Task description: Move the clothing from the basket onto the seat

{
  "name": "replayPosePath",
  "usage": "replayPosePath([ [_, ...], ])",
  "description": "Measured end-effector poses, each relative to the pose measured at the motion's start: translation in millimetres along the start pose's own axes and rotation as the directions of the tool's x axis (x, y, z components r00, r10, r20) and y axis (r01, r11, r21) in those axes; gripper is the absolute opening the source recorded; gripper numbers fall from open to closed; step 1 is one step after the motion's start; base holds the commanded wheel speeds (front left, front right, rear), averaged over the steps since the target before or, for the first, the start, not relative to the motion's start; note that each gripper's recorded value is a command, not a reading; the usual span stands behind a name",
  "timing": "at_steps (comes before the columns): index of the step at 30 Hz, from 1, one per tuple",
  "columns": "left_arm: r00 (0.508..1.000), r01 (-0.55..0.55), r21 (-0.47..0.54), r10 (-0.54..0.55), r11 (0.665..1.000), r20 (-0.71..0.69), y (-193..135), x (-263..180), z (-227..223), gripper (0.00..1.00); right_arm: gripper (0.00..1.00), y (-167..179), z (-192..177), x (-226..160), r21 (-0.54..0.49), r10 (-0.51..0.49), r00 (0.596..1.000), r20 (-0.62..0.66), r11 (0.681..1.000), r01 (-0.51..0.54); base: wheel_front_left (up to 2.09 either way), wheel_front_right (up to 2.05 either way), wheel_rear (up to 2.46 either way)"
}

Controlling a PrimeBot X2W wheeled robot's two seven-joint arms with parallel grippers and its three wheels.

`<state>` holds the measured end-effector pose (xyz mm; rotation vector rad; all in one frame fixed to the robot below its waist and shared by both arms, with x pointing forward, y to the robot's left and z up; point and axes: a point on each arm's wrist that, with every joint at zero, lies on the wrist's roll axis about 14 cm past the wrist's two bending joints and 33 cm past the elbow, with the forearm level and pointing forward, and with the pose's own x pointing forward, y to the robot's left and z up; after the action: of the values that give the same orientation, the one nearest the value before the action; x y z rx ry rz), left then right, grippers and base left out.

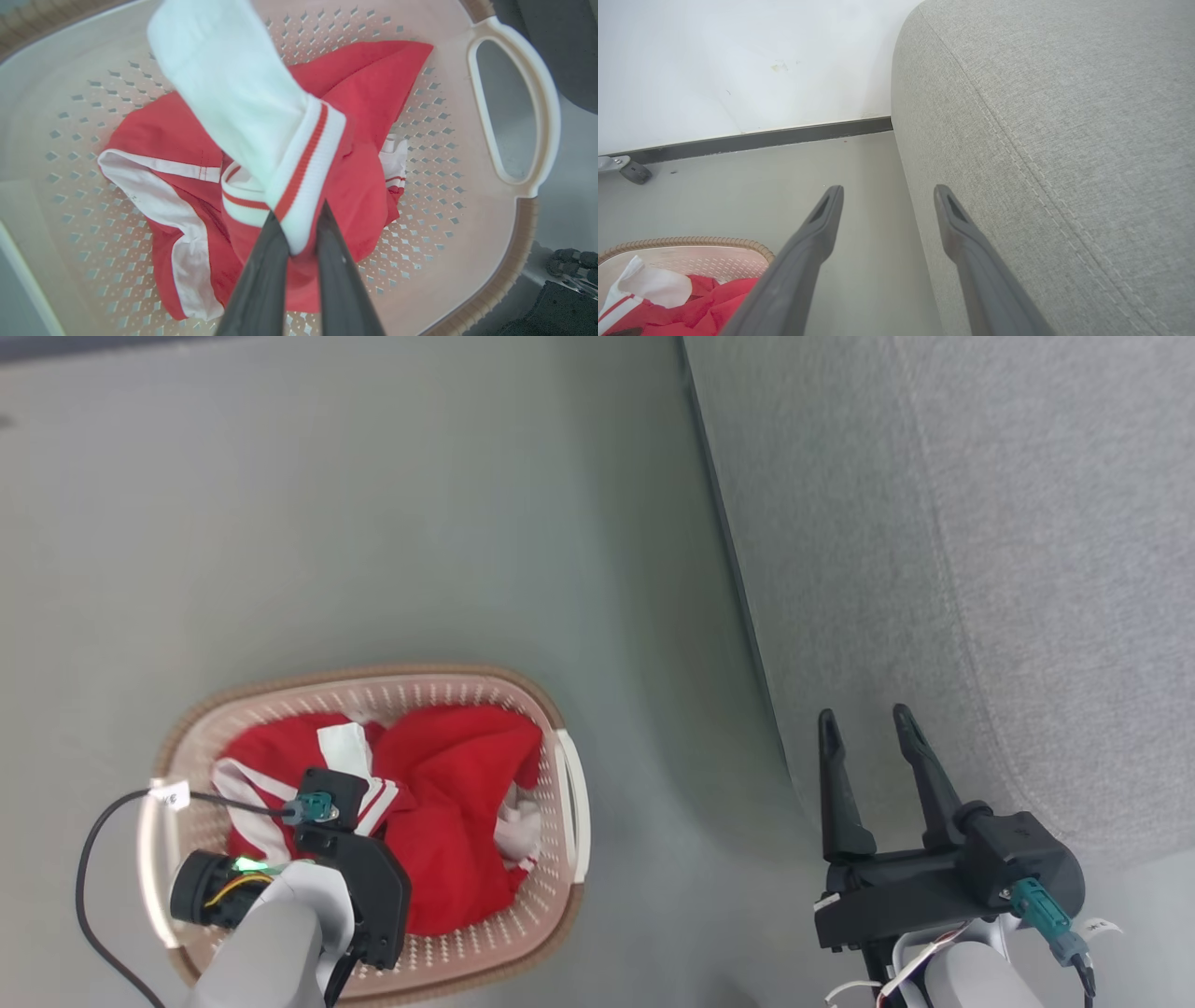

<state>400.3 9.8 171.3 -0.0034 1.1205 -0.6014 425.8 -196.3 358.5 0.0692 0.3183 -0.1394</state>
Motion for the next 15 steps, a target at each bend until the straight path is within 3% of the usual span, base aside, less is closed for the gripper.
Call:
replayPosePath([
  [8,0.982,-0.025,0.039,0.017,0.999,0.189,-5.1,-37.7,40.2,0.00,1.00,0.8,23.7,-9.7,0.012,0.003,0.998,0.055,1.000,-0.004,0.00,0.00,0.00],
  [15,0.923,-0.044,0.046,0.023,0.998,0.384,-11.7,-77.9,77.6,0.00,1.00,2.5,43.1,-20.3,0.024,0.008,0.995,0.103,1.000,-0.010,0.00,0.00,0.00],
])
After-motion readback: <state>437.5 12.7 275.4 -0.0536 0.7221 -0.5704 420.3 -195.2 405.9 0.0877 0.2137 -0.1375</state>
